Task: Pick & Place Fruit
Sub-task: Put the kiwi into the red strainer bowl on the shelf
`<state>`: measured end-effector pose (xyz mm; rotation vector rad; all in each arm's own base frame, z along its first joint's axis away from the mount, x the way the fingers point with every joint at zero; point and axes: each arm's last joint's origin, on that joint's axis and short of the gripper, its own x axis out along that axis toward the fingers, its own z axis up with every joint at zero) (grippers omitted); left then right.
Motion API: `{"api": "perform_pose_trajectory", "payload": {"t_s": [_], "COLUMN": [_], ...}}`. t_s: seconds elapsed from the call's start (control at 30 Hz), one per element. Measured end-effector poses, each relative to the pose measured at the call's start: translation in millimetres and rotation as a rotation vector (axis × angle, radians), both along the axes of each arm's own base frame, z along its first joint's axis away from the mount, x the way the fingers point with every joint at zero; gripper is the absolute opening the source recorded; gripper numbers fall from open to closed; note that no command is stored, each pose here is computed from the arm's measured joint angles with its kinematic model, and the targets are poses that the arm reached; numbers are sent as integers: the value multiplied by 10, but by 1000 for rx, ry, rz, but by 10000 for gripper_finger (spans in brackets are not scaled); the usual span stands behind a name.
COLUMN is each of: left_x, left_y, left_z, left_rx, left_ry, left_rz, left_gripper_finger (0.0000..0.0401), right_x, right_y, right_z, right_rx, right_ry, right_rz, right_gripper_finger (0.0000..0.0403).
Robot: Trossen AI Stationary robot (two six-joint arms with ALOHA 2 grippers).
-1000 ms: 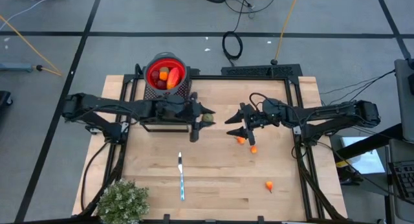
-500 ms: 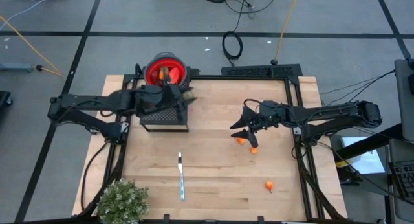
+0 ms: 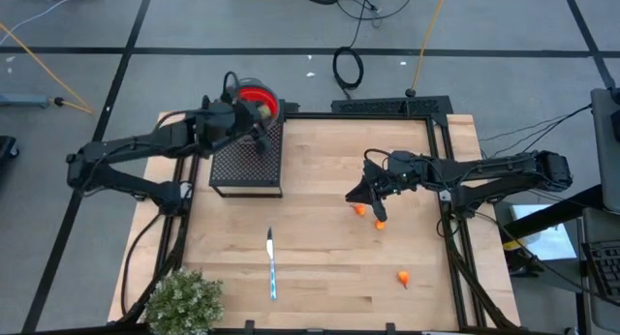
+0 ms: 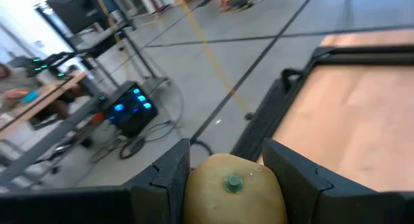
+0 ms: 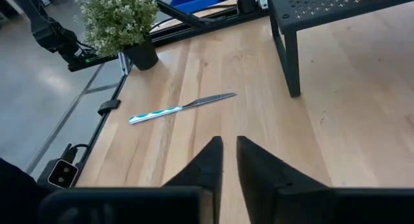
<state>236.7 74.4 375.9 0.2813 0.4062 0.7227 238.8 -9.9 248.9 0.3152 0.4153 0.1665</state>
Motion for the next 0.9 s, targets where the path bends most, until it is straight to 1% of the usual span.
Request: {"api": "perform_pose_trajectory", "payload": {"t_s": [0.17, 0.3, 0.4, 0.57, 0.8, 0.9], "left_x": [-70, -124, -163, -220, -260, -246], "left_y": [193, 325, 408, 513, 619, 679], "left_z": [-21, -23, -25, -31, -83, -136], "left_rx": [37, 63, 65, 67, 39, 29], "left_ry": [68, 108, 118, 137, 172, 205], "left_rz": [63, 79, 87, 106, 105, 115], "left_gripper_finger": [168, 164, 165, 169, 166, 171], "right_x": [-3, -3, -5, -38, -234, -368], "right_y": [14, 15, 15, 12, 7, 15], "right_z": [1, 2, 4, 26, 162, 157], "right_rx": [17, 10, -23, -46, -119, -127], "right_ry": [-2, -4, -14, -20, -57, -88], "right_rz": [48, 52, 65, 67, 16, 9], "right_gripper_finger": [3, 2, 1, 1, 0, 0]}}
